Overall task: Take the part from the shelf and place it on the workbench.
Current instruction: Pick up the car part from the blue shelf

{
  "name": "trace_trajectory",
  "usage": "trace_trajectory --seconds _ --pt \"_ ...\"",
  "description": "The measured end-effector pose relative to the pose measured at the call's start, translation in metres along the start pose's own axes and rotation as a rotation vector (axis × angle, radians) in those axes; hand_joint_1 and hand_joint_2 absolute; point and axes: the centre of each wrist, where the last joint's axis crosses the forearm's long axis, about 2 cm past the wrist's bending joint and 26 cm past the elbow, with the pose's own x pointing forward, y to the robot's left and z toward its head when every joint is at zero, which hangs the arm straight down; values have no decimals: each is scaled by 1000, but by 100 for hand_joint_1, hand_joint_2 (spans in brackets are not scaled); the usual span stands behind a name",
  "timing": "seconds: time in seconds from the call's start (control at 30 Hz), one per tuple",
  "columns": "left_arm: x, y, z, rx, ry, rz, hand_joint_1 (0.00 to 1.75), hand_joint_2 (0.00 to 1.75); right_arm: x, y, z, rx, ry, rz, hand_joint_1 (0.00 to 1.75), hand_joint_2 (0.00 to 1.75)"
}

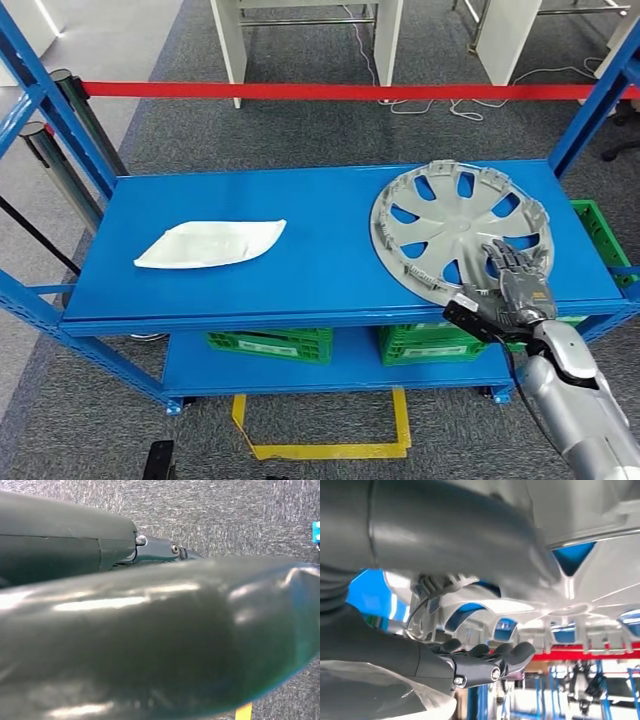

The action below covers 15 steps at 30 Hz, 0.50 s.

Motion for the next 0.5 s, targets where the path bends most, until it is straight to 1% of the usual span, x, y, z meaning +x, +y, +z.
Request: trace_trajectory --seconds 0.13,0.27,0.37,0.5 --pt "2 1 -1 3 -4 -4 0 0 -5 -1 -1 65 -7 -21 0 175" --pt "2 1 -1 4 -4 -5 0 0 -16 -4 -4 167 -27 -57 0 175" --pt "4 2 -2 5 -9 -5 0 0 -24 -7 -6 216 -31 -74 0 175" --pt "3 2 -2 5 -7 -5 0 0 -29 -8 -8 263 -37 -85 0 175"
